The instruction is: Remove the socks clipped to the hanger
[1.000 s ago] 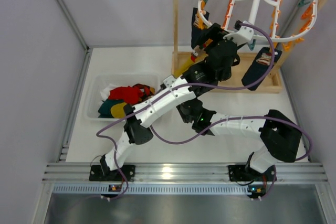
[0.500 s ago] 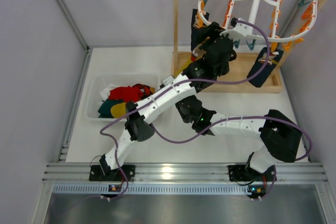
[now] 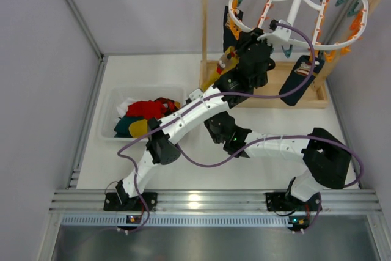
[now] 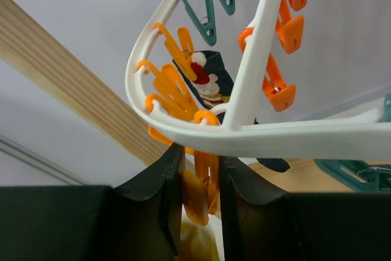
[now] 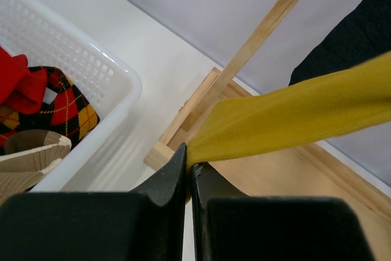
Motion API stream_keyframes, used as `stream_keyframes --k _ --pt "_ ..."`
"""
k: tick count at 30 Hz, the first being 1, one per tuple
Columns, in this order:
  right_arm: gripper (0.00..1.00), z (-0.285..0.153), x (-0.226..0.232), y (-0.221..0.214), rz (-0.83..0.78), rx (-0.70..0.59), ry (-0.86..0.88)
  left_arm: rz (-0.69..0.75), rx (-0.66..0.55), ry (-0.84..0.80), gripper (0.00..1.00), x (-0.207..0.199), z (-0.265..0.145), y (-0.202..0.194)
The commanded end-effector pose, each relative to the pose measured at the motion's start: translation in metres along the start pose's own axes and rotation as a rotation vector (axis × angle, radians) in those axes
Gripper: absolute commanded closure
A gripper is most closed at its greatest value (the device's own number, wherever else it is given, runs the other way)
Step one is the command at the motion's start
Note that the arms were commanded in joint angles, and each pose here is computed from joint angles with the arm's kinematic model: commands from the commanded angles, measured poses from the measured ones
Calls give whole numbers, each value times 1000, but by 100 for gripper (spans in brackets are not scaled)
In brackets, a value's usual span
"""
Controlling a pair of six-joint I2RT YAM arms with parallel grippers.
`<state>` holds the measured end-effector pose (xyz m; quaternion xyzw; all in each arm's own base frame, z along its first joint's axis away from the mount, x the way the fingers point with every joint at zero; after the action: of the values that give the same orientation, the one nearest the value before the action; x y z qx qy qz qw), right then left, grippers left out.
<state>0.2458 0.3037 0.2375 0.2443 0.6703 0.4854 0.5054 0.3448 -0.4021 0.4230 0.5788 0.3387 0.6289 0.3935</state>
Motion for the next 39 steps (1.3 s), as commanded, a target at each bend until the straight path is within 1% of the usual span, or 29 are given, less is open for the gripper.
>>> stream_keyframes --k 1,4,5,7,9,10,11,12,13,14,15,16,17,18,20,21,22,23,24,25,26,28,29,32,33,36,37,38,39 --pt "100 -12 17 24 16 -103 134 -37 -13 29 76 -3 8 -3" --pt "100 -13 18 21 29 -100 134 -47 -12 27 89 -2 6 -2" --pt "100 -14 19 18 35 -93 134 -50 -14 25 92 -1 6 -2" --pt "100 -15 19 15 50 -90 129 -62 -13 20 93 1 4 -2" --pt "100 -19 18 8 67 -76 116 -71 -10 16 91 2 3 -2" --pt "100 -20 18 3 79 -65 112 -82 -13 18 88 6 1 1" --pt "100 -22 18 1 86 -62 112 -78 -4 17 76 6 0 -2" --pt "100 -25 14 2 100 -64 104 -94 -2 15 69 8 -1 -3" --pt "100 -28 15 -3 113 -52 106 -119 -9 16 64 18 -6 3" --pt "100 -31 13 -4 123 -52 106 -107 -1 -4 61 14 -8 -3" --pt "100 -34 7 -2 143 -62 99 -137 -2 -12 55 16 -11 -2" --pt "100 -39 8 -8 156 -53 105 -168 -13 -11 52 28 -16 6" --pt "100 -41 5 -11 167 -53 100 -160 0 -22 50 27 -18 1" --pt "100 -45 0 -9 186 -62 96 -187 -3 -25 43 31 -21 3" --pt "100 -52 -1 -18 206 -50 101 -215 -14 -32 37 44 -29 9" --pt "100 -55 -4 -18 220 -56 99 -219 -6 -45 34 41 -33 4" --pt "100 -59 -4 -25 229 -45 103 -226 -5 -49 28 43 -35 4" --pt "100 -62 -7 -25 243 -52 99 -260 -20 -49 25 58 -41 12" --pt "100 -65 -6 -31 250 -43 104 -266 -10 -72 22 53 -44 6" --pt "100 -66 -6 -32 256 -42 109 -286 -14 -83 16 59 -48 8" --pt "100 -67 -8 -33 265 -40 113 -316 -23 -87 12 71 -54 12" --pt "100 -69 -9 -35 292 -44 149 -340 6 -112 2 73 -63 4" --pt "100 -69 -11 -33 304 -53 159 -368 18 -106 2 77 -66 1" --pt "100 -70 -13 -27 340 -70 196 -390 50 -55 2 101 -80 -12" --pt "100 -71 -13 -24 345 -77 217 -403 52 -34 2 115 -86 -12" --pt "100 -69 -16 -6 380 -106 262 -370 113 53 2 131 -95 -34" --pt "100 -68 -16 -2 387 -116 282 -397 112 82 2 151 -103 -33" --pt "100 -66 -18 1 394 -127 295 -354 151 116 2 151 -109 -50" --pt "100 -64 -17 10 409 -147 335 -384 158 130 2 160 -115 -55"
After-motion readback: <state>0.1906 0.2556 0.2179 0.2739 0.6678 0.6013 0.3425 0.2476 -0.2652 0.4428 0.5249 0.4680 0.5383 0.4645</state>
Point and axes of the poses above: each gripper's point midway between its finger pads, its own z axis out along the fingers, its own x axis along the line the jaws close on, y = z × x, the point moved 8 cm from there along -z, back along the fingers, and after that the axes turned 1 degree about -z, right-handed, at the moved point
